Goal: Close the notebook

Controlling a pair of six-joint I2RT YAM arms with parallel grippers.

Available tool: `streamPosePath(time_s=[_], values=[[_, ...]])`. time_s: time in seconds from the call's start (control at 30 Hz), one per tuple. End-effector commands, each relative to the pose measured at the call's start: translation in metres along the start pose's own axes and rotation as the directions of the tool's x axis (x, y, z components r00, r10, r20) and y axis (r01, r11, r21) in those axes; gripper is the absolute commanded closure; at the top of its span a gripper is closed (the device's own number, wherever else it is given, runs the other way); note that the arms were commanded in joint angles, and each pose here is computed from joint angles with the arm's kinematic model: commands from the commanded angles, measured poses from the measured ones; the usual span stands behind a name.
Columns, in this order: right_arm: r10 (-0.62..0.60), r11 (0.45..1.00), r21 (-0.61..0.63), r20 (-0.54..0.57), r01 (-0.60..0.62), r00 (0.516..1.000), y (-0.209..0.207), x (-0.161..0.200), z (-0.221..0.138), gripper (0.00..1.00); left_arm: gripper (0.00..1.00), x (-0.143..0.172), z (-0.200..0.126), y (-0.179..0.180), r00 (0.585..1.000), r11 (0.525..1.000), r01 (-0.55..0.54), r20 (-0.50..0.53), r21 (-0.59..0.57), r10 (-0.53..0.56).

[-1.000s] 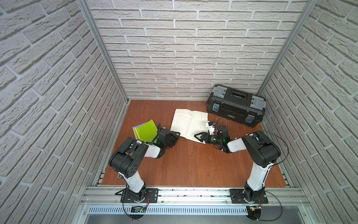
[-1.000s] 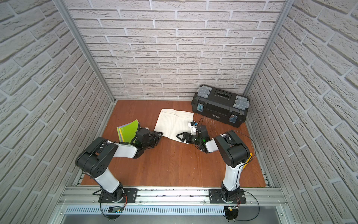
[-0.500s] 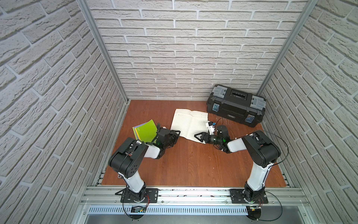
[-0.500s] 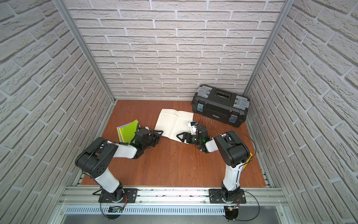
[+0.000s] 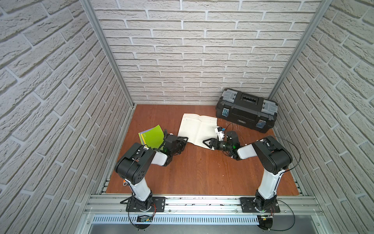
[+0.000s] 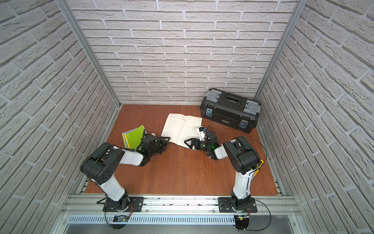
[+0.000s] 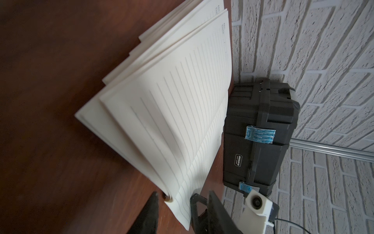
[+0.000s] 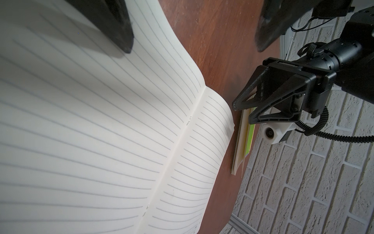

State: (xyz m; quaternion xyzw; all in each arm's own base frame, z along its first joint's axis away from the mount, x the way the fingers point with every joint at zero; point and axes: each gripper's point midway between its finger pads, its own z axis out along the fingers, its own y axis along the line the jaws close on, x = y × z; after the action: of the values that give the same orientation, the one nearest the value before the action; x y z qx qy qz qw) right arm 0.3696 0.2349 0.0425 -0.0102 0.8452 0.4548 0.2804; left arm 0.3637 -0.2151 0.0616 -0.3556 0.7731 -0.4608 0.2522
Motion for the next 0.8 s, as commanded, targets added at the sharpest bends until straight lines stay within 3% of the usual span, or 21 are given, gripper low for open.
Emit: streamPosePath(time_s=[0.0,0.77], values=[[0.228,0.953,0.243,-0.183,-0.180,0.956,-0.064,0.080,-0.008,0.06,0.60,-0.011,-0.002,-0.009,1.000,0.999,-0.006,0.031,0.050,0.004],[0.244,0.947,0.261,-0.202,-0.188,0.949,-0.073,0.090,-0.006,0.06,0.59,-0.031,0.007,0.003,0.998,0.998,0.029,0.060,0.053,-0.032]])
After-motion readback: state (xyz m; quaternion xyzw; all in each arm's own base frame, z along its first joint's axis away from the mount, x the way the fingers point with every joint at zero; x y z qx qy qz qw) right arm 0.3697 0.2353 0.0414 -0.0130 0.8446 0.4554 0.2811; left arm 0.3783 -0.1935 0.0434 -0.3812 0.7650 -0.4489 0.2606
